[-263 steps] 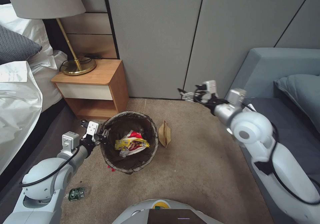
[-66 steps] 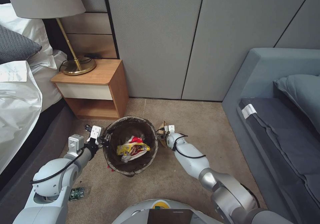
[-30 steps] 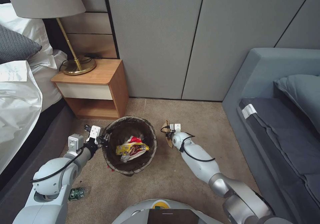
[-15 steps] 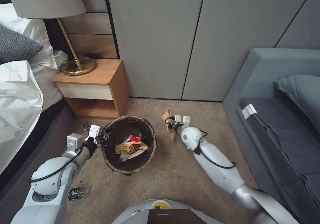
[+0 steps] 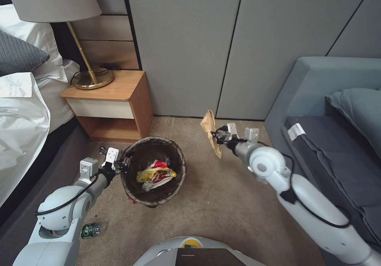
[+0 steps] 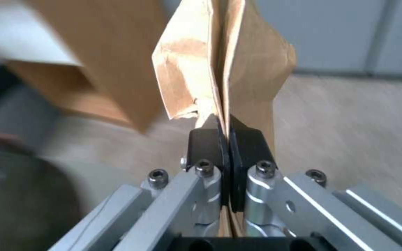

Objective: Pick up the trash bin, then pick up the garbage from the floor and place it into the trash bin.

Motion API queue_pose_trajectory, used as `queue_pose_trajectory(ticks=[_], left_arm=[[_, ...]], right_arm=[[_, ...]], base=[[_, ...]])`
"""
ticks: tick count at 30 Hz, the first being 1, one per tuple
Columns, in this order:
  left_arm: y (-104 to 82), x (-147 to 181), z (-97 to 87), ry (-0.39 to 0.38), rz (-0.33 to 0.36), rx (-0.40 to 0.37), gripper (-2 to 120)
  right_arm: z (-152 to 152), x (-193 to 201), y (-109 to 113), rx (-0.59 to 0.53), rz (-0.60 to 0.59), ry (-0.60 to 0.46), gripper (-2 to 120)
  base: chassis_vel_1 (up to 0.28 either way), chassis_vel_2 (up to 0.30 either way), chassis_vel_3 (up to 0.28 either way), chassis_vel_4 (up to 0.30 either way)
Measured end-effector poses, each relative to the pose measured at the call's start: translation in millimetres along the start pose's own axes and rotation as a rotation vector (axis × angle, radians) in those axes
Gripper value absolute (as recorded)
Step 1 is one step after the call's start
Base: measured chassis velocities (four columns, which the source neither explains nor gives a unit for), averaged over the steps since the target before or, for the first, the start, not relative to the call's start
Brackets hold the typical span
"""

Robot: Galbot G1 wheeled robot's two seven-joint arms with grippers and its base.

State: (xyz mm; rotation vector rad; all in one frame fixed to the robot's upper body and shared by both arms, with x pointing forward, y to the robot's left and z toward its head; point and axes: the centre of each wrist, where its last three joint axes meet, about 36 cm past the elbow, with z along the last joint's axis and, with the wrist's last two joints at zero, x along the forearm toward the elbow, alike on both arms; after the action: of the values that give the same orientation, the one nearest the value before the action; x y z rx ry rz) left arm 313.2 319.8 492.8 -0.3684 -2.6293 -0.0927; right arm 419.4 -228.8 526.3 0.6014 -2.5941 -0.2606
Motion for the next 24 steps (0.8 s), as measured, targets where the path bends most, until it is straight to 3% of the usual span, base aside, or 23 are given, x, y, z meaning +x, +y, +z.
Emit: queue_pose_trajectory(ticks=[3,4,8,16,19,24], left_arm=[[0.2,-0.4,0.8,0.004,-0.001,0.000,0],[0.2,-0.4,0.8,0.004,-0.001,0.000,0],[0.5,-1.3,1.9,0.007,-0.004,0.000,0],[2.9,-5.5,4.1,0.014,-0.009,0.005,0],[6.1,-9.4,7.5,0.024,-0.017,0.013,0],[11.0,-11.1,9.2,0.029,-0.029,0.018,0]], right_arm=[[-34.4,34.4,28.8,0.030,-0.153,-0.065,0],[-34.4,34.4,28.8,0.030,-0.153,-0.065,0],[-74.7,56.5,59.5,0.086,-0.338,-0.121,0],[-100.2,43.2,90.8,0.133,-0.519,-0.100,0],[-113.0,31.4,121.5,0.150,-0.604,-0.065,0],[-109.3,20.1,149.1,0.167,-0.642,-0.004,0]], base=[[0.000,0.000,0.000,0.000],[0.000,0.000,0.000,0.000],[0.000,0.000,0.000,0.000],[0.000,0.000,0.000,0.000],[0.000,0.000,0.000,0.000],[0.000,0.000,0.000,0.000]])
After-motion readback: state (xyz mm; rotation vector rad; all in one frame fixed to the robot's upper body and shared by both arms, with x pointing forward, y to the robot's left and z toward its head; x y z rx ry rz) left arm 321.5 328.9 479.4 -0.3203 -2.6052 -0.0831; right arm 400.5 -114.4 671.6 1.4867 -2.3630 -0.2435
